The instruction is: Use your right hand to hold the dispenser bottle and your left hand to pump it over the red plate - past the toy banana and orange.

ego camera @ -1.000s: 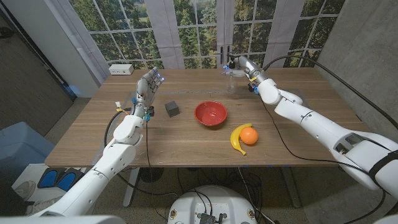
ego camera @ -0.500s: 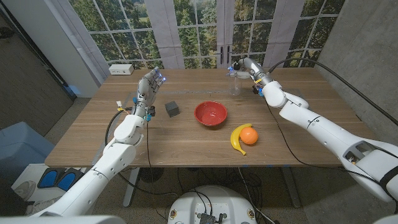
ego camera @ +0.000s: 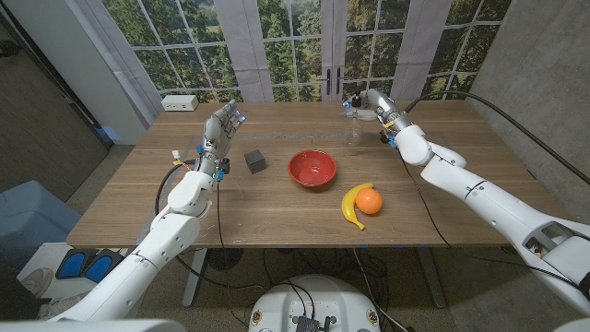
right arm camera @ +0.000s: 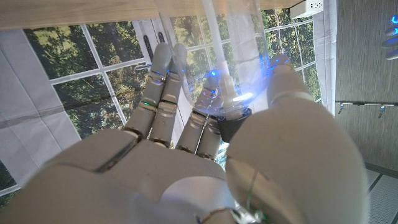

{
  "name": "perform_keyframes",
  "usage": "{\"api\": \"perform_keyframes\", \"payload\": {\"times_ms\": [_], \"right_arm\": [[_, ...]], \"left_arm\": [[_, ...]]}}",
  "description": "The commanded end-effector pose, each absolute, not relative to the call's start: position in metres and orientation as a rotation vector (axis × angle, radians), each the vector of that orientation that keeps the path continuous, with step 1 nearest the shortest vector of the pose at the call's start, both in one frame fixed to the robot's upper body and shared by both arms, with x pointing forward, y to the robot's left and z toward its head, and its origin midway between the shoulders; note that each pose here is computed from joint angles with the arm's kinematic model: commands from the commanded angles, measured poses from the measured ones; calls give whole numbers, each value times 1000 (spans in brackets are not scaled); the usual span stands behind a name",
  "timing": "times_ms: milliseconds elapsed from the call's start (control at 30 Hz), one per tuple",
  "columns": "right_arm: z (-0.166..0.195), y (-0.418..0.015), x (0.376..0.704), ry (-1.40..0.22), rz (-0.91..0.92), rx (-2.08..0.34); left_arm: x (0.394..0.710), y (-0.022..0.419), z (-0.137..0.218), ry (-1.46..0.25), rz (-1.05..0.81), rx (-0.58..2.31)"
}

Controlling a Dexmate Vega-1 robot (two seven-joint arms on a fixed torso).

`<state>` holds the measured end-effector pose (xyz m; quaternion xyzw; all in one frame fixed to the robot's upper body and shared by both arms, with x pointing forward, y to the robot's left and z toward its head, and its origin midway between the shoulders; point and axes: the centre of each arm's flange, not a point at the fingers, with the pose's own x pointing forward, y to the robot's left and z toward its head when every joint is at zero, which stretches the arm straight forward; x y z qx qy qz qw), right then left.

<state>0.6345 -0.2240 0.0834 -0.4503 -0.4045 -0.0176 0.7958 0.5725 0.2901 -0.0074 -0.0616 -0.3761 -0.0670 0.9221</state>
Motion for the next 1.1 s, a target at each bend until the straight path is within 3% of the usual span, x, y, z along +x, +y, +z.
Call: {"api": "perform_keyframes", "payload": {"times_ms": [33,1100], "right_arm": [[68,-235,620,-846,-47,-964],[44,-247,576,-849,-56,-943]], "left_arm": [[569,289,-8,-773,-137,-122],[561,289,-7,-792,-140,-114]]}}
